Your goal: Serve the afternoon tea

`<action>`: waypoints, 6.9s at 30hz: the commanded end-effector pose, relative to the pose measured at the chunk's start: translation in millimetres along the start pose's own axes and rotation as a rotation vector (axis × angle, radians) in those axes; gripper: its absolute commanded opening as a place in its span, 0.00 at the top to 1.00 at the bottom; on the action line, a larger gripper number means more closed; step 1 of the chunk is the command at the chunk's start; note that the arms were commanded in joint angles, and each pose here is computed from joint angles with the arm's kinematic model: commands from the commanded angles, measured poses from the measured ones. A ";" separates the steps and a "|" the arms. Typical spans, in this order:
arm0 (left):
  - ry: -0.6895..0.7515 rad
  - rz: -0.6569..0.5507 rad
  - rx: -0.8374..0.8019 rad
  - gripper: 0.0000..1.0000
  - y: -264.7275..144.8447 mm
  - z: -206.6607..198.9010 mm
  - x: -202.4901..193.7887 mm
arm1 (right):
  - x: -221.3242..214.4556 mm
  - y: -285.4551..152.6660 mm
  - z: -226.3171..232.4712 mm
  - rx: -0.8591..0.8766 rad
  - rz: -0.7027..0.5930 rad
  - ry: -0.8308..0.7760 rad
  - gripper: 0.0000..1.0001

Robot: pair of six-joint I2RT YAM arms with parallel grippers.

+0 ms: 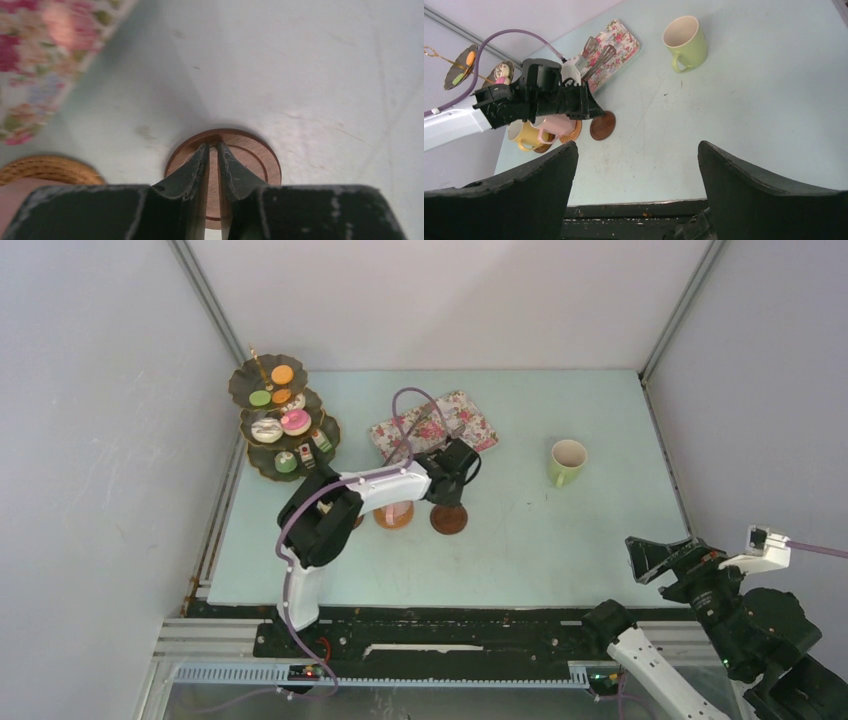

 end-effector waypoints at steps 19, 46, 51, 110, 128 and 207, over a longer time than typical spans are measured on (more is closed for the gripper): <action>0.076 0.105 -0.086 0.55 3.0 -1.4 13.3 | -37.9 54.5 38.6 0.061 0.231 -0.094 0.07; -0.078 -0.211 -0.640 0.23 -303.4 -32.9 69.4 | -90.1 178.2 -5.6 -0.383 0.536 -0.136 0.00; -0.119 -0.288 -0.667 0.19 -347.3 -6.7 47.5 | -96.7 230.3 -8.3 -0.365 0.547 -0.209 0.04; -0.306 -0.619 -0.410 0.12 -433.6 86.1 73.6 | -204.7 273.9 189.2 0.588 0.441 -0.952 1.00; -0.305 -0.607 -0.411 0.12 -433.0 87.9 74.2 | -229.0 290.0 182.8 0.523 0.500 -1.016 1.00; -0.518 -1.266 -0.266 0.00 -559.4 176.7 107.1 | 169.1 31.9 60.0 0.006 -0.393 -0.344 0.00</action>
Point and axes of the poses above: each gripper's point midway between its finger pads, its own y axis out along the fingers, its own z axis along the line the jaws close on, x = y × z, the point moved 1 cm from there along -y, back along the fingers, and after that the axes turned 10 degrees about -y, right-handed, at the moved point
